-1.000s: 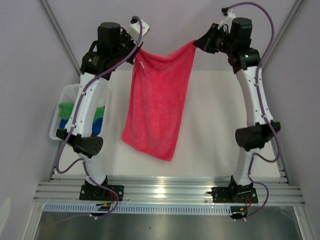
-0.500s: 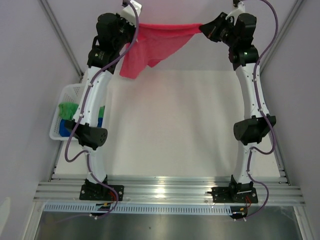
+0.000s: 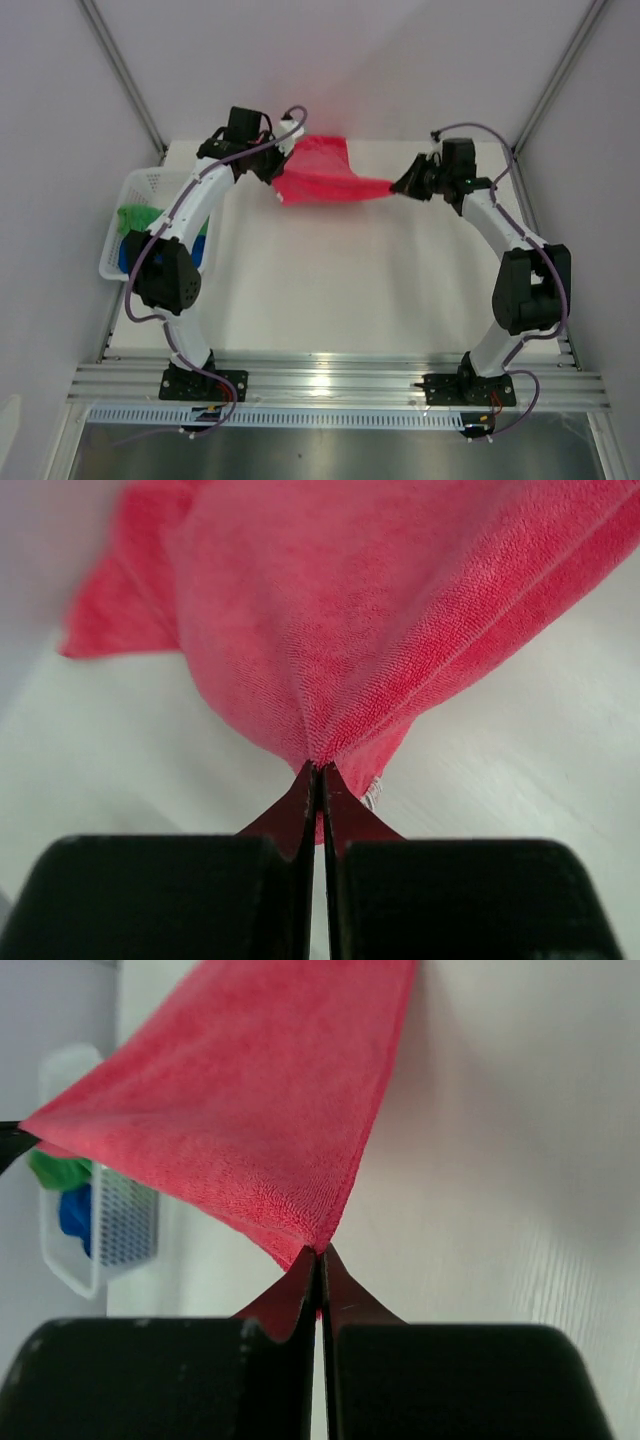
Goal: Roll the towels
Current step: Flatten the towel
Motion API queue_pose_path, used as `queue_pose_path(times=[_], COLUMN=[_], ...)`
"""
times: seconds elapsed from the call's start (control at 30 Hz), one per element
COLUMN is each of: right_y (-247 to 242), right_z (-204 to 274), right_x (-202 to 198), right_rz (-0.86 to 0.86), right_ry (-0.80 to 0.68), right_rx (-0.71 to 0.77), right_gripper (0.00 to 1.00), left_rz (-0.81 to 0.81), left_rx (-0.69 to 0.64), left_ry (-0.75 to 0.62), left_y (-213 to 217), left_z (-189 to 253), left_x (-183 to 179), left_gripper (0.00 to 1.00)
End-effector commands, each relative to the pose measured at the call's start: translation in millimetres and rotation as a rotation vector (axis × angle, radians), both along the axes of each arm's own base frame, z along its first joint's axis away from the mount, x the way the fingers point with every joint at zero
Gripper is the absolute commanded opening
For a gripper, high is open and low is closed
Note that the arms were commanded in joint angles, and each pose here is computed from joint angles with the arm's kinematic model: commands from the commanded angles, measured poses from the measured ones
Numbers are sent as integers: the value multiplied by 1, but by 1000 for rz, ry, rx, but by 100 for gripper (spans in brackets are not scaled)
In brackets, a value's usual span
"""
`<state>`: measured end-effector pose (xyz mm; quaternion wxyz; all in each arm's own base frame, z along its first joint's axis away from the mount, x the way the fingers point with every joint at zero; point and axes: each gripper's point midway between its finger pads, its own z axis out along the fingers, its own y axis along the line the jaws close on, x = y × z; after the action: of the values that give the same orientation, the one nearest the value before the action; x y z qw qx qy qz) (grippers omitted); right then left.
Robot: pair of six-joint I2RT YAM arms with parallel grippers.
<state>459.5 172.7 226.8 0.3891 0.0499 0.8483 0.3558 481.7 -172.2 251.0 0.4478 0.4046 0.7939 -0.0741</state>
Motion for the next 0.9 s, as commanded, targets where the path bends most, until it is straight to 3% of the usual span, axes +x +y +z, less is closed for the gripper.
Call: queue_pose_path(times=[0.0,0.17,0.3,0.33,0.43,0.5,0.53,0.6,0.77,0.87], right_y=[15,41,46,47,53,60,62,65,65,64], right_z=[-14,-88,-120,-126,-136,-140,-144,-146,-151,-153], right_x=[-35,-94,-103,-104,-103,-105,-107,-108,-110,-113], right_rz=[60,162,160,156,151,161,164,168,160,156], right_ry=[19,188,255,269,292,302,310,314,325,334], right_rx=[14,-14,-1,0,26,27,24,28,33,33], right_gripper=[0,0,0,0,0,0,0,0,0,0], left_rz=[-114,-199,-150,-120,-82,-79,-75,-28,14,-149], left_rx=[33,122,170,194,187,159,146,138,156,297], left_ry=[96,278,407,446,479,444,408,282,163,215], left_y=[10,21,29,32,32,31,30,36,37,19], left_z=[-18,-81,-128,-144,-153,-141,-130,-97,-66,-114], left_x=[-50,-89,-88,-83,-80,-86,-86,-86,-103,-144], left_gripper=[1,1,4,21,48,54,81,99,95,63])
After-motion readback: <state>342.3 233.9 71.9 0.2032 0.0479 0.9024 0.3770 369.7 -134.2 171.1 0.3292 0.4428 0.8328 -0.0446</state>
